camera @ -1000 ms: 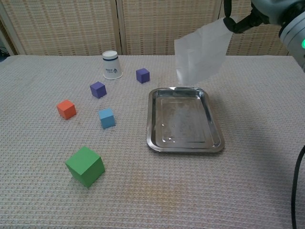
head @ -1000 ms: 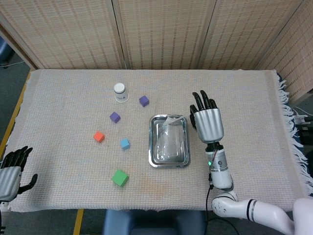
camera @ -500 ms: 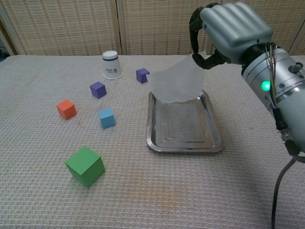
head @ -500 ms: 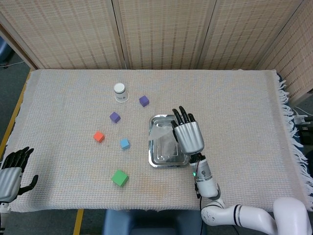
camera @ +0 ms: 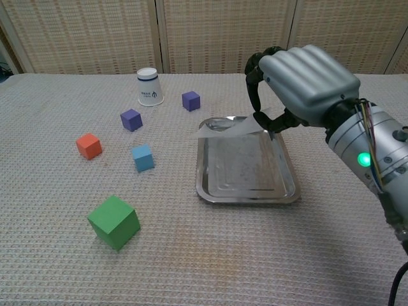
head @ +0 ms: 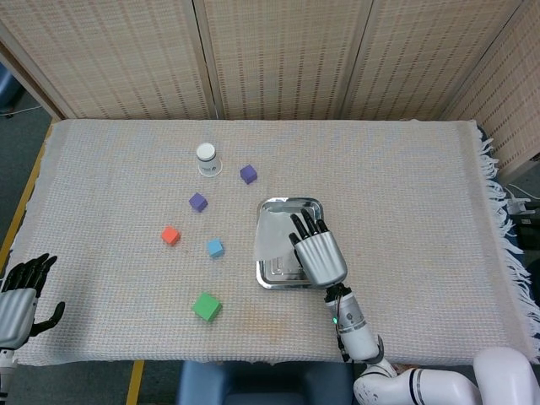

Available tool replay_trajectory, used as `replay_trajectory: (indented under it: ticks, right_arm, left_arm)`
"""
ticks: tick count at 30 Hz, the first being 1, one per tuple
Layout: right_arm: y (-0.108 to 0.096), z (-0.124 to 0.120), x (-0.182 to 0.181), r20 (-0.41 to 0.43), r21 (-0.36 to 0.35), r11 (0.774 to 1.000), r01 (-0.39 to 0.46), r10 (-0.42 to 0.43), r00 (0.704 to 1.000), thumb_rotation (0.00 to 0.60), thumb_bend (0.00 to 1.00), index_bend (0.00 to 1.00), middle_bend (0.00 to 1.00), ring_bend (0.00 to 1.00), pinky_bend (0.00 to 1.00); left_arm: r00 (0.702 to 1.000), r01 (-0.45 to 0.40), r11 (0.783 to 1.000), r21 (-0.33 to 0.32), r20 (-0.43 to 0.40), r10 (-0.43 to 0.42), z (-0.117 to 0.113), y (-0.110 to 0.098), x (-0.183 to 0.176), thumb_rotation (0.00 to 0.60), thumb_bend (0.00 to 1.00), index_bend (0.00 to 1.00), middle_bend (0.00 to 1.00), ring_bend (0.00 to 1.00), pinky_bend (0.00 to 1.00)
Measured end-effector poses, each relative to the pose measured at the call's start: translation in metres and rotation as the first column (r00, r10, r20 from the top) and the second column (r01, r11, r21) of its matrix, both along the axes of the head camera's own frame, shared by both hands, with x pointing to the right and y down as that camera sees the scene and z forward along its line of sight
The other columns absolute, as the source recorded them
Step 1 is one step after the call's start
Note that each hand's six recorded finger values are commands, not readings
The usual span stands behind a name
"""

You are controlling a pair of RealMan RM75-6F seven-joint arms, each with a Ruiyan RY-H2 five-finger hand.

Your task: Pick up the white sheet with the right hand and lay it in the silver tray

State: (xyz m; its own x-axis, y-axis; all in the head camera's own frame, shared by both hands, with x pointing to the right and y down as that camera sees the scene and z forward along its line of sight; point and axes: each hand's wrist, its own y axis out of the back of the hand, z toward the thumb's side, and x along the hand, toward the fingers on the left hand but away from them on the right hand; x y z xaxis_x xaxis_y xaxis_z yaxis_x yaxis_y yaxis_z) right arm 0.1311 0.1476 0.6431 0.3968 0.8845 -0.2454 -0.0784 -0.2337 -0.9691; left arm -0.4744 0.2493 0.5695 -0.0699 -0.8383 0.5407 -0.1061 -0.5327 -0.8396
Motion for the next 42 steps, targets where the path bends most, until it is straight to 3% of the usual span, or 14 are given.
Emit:
replay_trajectory:
  ticks: [12,15,22,28,42]
  right_arm:
    - [0.021,0.011,0.017,-0.080,-0.047,0.998,0.031,-0.035,0.996,0.600,0.47,0.67,0.23,0.14,0.36]
    - [0.024,0.013,0.022,-0.098,-0.056,0.998,0.027,-0.032,0.995,0.600,0.43,0.54,0.22,0.11,0.33]
    - [0.030,0.016,0.033,-0.135,-0.083,0.996,0.016,-0.028,0.990,0.600,0.13,0.19,0.08,0.01,0.25]
    - [0.032,0.017,0.038,-0.141,-0.106,0.994,0.003,-0.019,0.990,0.600,0.00,0.23,0.01,0.00,0.21]
    - [0.025,0.001,0.070,-0.162,-0.107,0.994,-0.021,0.003,0.987,0.600,0.02,0.32,0.00,0.00,0.18]
  left_arm:
    - [1.000,-0.001,1.000,-0.007,0.002,0.001,0.001,0.000,0.000,0.600,0.38,0.00,0.00,0.00,0.04]
    - [1.000,-0.002,1.000,-0.008,0.003,0.002,0.001,0.000,0.000,0.600,0.38,0.00,0.00,0.00,0.04]
    - [1.000,-0.001,1.000,-0.007,0.002,0.001,0.001,0.000,0.000,0.600,0.38,0.00,0.00,0.00,0.04]
    - [1.000,-0.002,1.000,-0.008,0.003,0.002,0.001,0.001,0.000,0.600,0.38,0.00,0.00,0.00,0.04]
    - [1.000,0.005,1.000,-0.002,0.004,-0.005,-0.001,0.000,-0.002,0.600,0.38,0.00,0.00,0.00,0.04]
